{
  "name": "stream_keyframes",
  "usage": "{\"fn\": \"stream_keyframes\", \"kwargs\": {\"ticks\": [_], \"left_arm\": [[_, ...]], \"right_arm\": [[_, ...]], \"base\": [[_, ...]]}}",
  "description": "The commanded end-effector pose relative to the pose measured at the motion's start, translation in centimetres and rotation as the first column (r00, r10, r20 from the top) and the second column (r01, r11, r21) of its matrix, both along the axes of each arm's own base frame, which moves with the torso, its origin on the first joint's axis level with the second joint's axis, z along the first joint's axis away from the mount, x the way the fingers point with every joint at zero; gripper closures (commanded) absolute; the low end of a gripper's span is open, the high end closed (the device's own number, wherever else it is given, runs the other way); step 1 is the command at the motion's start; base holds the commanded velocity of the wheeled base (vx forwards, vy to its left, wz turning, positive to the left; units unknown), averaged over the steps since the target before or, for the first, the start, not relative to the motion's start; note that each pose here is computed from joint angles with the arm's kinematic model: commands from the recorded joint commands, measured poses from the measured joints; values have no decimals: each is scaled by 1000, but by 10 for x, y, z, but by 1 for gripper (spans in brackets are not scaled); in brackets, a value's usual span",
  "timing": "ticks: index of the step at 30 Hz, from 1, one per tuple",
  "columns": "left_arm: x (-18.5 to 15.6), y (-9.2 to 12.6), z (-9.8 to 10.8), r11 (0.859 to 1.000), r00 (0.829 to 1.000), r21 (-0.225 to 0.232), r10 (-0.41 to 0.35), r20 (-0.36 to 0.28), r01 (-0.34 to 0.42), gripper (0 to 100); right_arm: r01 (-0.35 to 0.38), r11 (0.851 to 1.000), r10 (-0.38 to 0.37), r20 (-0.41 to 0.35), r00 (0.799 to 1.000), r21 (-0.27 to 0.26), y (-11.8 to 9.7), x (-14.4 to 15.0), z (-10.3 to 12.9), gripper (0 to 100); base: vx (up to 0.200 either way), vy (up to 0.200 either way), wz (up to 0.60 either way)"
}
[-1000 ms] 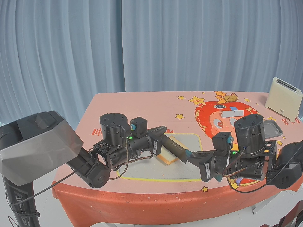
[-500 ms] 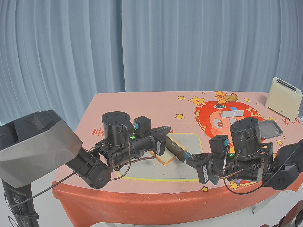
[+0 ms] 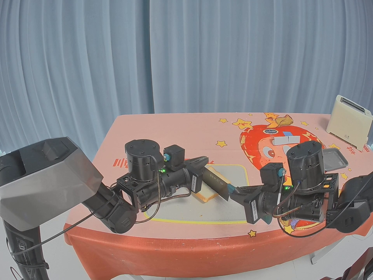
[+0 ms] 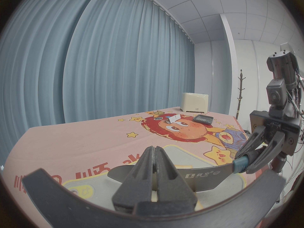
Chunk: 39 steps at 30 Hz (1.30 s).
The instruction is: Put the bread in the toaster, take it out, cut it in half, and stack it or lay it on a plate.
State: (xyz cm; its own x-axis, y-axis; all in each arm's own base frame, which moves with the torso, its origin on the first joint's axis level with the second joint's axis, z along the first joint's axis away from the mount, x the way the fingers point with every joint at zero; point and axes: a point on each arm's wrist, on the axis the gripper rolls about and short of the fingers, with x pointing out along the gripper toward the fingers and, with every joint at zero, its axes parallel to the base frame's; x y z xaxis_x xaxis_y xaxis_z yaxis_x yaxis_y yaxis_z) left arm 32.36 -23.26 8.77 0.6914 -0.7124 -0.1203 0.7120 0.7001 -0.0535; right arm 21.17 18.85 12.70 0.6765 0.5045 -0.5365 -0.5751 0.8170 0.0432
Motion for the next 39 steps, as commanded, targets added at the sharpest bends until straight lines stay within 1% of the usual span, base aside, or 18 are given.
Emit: {"fn": "stream_keyframes", "kwargs": {"ticks": [1,6,15,20,23,27,31,33,39], "left_arm": [[-2,1,-2,1000,1000,4,0,-11,0,100],[-5,1,-10,1000,999,21,-3,-32,4,100],[-5,0,-9,1000,1000,20,-6,-30,7,100],[-3,0,0,1000,1000,6,-3,-8,3,100],[-3,0,6,1000,1000,-5,-3,6,3,100],[-4,1,1,1000,1000,5,-3,-8,3,100],[-4,1,-1,1000,1000,6,-3,-11,3,100],[-4,1,0,1000,1000,4,-3,-7,3,100],[-7,5,13,1000,1000,-12,1,16,-1,100]], "right_arm": [[3,1000,-3,19,1000,16,-2,-2,7,100],[3,1000,-3,21,1000,19,-3,-3,8,100],[5,1000,-5,-19,1000,-21,-2,-1,-5,100],[-2,1000,1,-18,1000,-17,1,0,-7,100],[0,1000,0,-26,1000,-25,2,1,-10,100],[1,1000,-2,-18,1000,-18,1,0,-7,100],[0,1000,0,9,1000,7,-2,-2,3,100],[0,1000,0,13,1000,11,-2,-3,5,100],[2,1000,-2,19,1000,16,-2,-2,7,100]], "base": [[0,0,0],[0,0,0],[0,0,0],[0,0,0],[0,0,0],[0,0,0],[0,0,0],[0,0,0],[0,0,0]]}}
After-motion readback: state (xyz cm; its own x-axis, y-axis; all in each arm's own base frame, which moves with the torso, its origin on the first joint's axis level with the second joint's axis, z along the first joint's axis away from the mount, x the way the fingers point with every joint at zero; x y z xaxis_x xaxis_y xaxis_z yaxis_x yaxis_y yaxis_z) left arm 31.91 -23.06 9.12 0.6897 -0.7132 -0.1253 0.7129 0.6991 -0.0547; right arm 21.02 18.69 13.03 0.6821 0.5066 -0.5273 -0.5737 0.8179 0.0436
